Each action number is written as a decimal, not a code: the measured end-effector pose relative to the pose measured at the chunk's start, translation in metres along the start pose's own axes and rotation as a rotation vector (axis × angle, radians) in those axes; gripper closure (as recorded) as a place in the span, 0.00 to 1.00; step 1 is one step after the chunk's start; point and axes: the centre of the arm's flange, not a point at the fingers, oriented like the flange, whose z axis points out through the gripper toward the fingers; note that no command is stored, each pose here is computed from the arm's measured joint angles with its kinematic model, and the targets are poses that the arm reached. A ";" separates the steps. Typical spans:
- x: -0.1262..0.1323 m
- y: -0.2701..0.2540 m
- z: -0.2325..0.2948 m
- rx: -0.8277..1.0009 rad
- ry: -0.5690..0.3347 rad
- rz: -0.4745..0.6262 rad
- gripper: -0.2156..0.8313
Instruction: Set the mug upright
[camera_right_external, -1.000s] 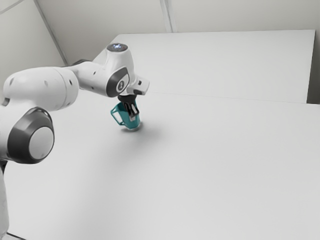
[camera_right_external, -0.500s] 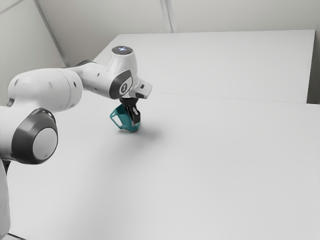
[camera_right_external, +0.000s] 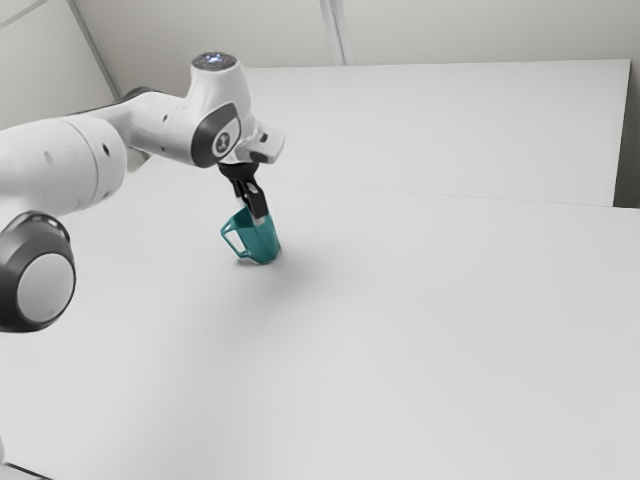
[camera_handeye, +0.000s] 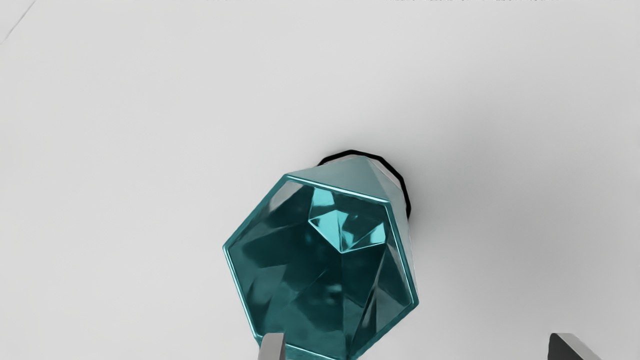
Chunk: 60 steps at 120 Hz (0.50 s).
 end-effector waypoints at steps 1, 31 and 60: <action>-0.002 0.000 -0.003 0.000 0.002 -0.003 0.23; -0.045 -0.005 -0.090 0.002 0.050 -0.101 0.21; -0.099 -0.022 -0.161 -0.003 0.065 -0.236 0.21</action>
